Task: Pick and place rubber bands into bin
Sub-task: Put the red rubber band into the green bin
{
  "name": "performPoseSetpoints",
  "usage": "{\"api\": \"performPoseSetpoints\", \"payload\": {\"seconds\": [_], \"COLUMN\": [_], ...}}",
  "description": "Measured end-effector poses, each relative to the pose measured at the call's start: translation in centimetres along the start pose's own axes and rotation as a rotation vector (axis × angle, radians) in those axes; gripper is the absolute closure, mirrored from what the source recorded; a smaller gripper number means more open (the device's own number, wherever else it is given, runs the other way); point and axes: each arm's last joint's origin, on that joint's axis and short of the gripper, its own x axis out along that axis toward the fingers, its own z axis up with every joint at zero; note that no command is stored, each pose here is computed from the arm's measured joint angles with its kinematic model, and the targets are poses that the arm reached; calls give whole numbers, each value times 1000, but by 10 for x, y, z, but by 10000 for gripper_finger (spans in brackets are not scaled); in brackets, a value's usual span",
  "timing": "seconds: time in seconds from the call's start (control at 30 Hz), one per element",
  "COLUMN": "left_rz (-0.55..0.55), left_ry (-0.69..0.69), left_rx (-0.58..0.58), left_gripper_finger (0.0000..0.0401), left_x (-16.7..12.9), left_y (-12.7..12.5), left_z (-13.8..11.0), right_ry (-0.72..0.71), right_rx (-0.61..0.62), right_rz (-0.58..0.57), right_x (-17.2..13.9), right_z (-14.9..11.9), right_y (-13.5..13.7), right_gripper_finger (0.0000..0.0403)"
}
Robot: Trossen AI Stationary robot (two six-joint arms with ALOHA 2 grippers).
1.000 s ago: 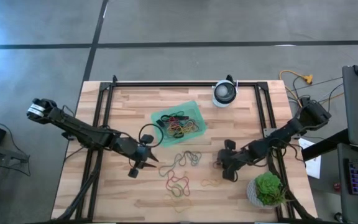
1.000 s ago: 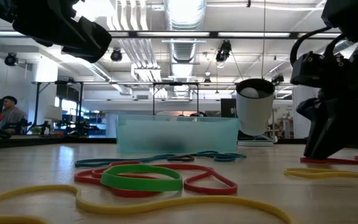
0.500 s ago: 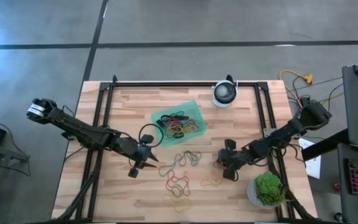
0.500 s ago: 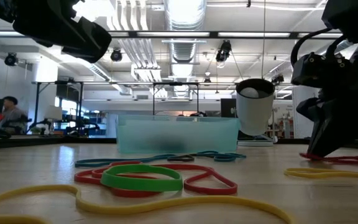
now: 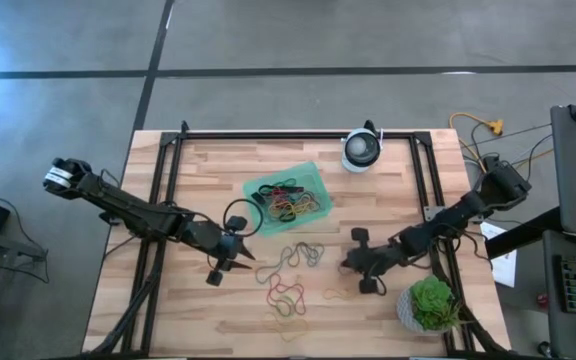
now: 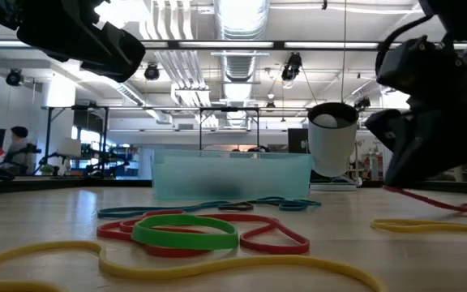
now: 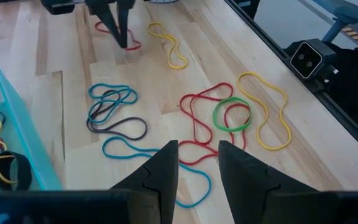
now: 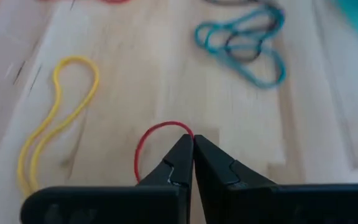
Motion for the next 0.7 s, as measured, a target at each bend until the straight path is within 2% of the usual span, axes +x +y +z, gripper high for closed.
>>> {"api": "performPoseSetpoints", "payload": {"seconds": [0.4,0.57,0.7], "left_rz": [0,0,0], "left_ry": [0,1,2], "left_rx": [0,0,0], "left_gripper_finger": [301,301,301], "left_x": [0,0,0], "left_y": [0,0,0], "left_z": [0,0,0], "right_ry": [-175,-270,-350], "right_rx": [-180,-269,-341], "right_rz": [-3,-63,-156], "right_x": [-4,-7,-11], "right_z": [31,46,58], "right_y": [8,10,10], "right_gripper_finger": [395,395,394]}}
